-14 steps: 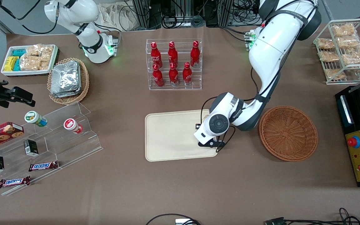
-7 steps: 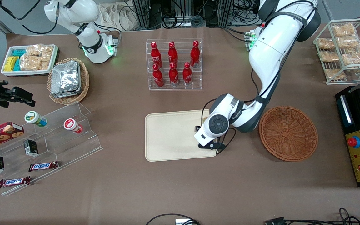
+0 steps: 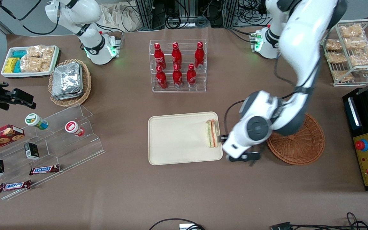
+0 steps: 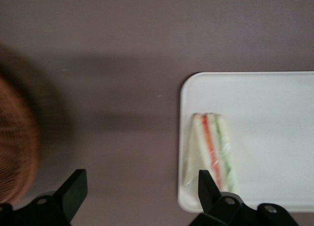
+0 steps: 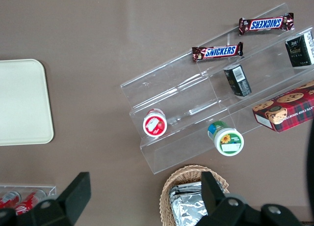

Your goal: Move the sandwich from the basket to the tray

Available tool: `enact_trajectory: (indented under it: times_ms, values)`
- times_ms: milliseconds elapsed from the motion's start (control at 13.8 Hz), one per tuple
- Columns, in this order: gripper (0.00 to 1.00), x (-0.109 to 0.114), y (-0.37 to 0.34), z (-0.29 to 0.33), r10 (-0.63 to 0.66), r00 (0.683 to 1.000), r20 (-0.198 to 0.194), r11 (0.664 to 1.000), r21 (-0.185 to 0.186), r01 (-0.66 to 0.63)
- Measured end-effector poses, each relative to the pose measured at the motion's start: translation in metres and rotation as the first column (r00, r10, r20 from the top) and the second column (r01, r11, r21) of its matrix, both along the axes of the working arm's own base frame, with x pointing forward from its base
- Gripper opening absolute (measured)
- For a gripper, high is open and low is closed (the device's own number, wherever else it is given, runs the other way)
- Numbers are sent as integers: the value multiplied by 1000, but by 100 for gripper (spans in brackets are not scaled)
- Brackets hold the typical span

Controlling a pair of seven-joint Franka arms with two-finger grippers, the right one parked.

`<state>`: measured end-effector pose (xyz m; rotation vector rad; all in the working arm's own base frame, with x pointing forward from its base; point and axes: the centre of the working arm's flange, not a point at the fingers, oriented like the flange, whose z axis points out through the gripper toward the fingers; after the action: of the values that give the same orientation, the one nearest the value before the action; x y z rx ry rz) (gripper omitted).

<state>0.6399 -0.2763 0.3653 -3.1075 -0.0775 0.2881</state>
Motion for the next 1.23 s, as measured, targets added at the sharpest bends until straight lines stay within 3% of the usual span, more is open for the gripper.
enact_trajectory:
  times_ms: [217, 651, 941, 1230]
  values:
    - [100, -9, 80, 87, -46, 998, -47, 998, 34, 48]
    - [100, -44, 251, 218, -128, 992, 0, 992, 18, 128]
    - [100, -61, 300, 224, -147, 988, -43, 989, 0, 147]
    - [100, -65, 290, 208, -152, 985, -82, 988, -5, 152]
